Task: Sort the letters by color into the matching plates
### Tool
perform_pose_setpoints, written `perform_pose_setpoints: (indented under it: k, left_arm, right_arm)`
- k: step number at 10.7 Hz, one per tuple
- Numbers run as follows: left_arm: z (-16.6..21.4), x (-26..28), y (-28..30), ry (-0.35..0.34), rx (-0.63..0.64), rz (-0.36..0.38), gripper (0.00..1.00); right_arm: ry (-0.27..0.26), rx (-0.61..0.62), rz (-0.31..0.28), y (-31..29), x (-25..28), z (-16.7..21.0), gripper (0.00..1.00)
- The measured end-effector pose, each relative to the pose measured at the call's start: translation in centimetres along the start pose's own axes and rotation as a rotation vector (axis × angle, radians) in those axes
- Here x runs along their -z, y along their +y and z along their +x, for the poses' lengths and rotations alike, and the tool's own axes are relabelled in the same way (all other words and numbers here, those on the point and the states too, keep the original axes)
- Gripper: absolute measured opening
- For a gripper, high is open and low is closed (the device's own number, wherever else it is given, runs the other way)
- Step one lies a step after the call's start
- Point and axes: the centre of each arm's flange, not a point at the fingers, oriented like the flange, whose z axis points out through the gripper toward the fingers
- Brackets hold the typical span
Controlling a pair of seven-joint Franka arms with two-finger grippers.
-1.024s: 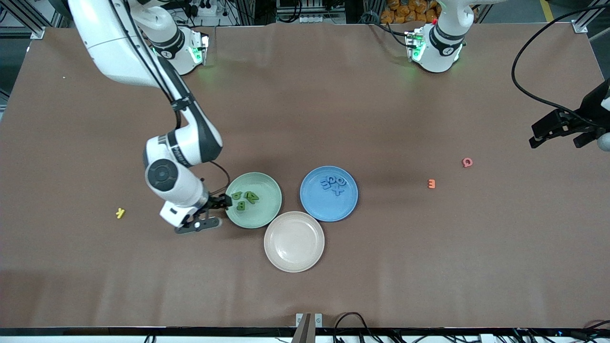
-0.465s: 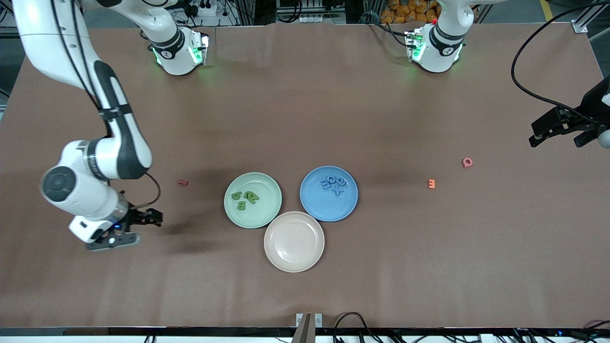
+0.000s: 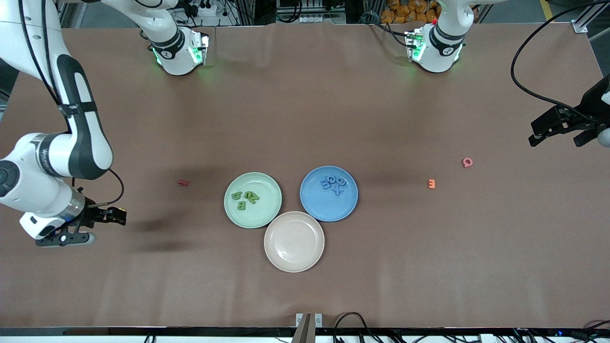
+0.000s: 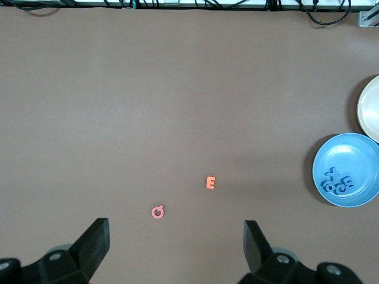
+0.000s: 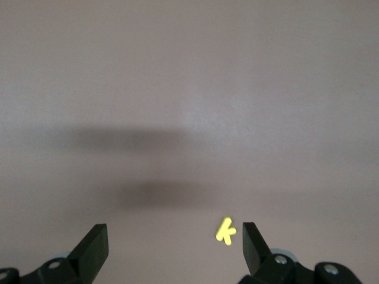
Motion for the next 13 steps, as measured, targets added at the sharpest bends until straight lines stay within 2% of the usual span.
perform_pose_setpoints:
  k: [5,10,13]
  left_arm:
    - [0.0,0.1,0.0,0.002,-0.001,0.000,1.00]
    - [-0.1,0.2,0.1,0.003,-0.002,0.000,1.00]
    - [-0.1,0.2,0.1,0.004,-0.002,0.000,1.00]
  right_arm:
    - [-0.059,-0.047,-0.003,2.8,6.9,-1.9,1.00]
    - [-0.134,-0.190,0.004,2.6,16.7,-4.3,1.00]
    - [-0.138,-0.212,0.006,2.1,22.2,-5.9,1.00]
